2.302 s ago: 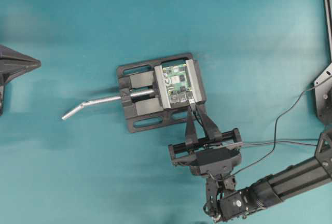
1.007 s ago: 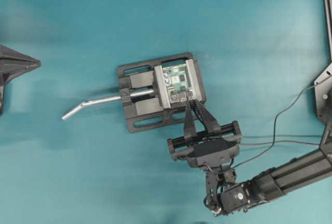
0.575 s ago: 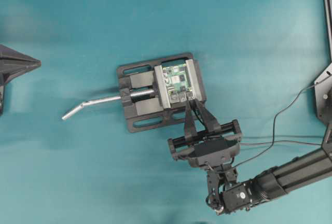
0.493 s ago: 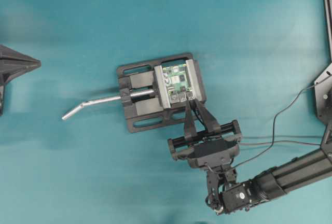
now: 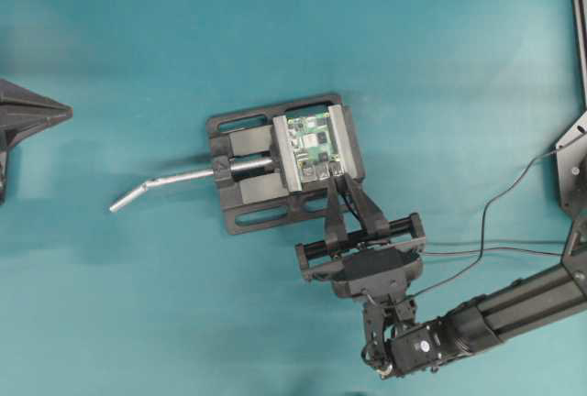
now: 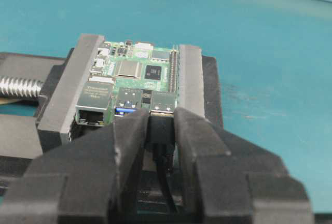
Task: Insert the USB into the fixed PCB.
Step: 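Push the USB plug forward into the port with the right gripper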
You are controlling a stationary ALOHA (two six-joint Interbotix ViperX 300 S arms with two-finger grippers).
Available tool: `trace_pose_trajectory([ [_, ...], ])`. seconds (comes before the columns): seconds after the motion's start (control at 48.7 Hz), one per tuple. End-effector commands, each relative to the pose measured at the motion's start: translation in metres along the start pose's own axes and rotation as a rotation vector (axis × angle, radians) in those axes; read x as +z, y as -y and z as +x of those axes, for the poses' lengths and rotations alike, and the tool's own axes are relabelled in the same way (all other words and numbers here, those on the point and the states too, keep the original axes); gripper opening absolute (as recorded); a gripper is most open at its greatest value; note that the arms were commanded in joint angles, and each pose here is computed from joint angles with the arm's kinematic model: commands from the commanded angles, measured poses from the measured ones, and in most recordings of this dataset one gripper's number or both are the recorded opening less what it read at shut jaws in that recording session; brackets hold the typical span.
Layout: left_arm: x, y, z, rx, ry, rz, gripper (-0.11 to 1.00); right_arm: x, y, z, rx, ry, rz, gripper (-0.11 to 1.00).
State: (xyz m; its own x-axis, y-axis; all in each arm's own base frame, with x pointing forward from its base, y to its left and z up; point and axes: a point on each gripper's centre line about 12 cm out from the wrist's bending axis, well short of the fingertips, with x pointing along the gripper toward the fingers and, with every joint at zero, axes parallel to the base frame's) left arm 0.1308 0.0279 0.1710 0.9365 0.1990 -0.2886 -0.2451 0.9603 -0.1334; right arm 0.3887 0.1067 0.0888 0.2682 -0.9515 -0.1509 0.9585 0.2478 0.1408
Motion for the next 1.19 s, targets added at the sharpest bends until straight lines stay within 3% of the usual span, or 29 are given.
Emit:
trace_pose_trajectory([
  [0.0,0.011,0.001,0.0,-0.003,0.024,-0.001,0.03,0.012,-0.004,0.028,-0.061,0.005,0.038,0.21],
  [0.699,0.011,0.001,0.0,-0.003,0.024,-0.001,0.03,0.009,-0.004,0.011,-0.05,-0.018,0.044,0.21],
  [0.945,0.011,0.001,0.0,-0.003,0.024,-0.001,0.03,0.007,-0.004,-0.001,-0.024,-0.025,0.039,0.36],
  [1.171,0.011,0.001,0.0,-0.003,0.023,-0.001,0.03,0.008,-0.003,-0.013,-0.002,-0.03,0.041,0.37],
])
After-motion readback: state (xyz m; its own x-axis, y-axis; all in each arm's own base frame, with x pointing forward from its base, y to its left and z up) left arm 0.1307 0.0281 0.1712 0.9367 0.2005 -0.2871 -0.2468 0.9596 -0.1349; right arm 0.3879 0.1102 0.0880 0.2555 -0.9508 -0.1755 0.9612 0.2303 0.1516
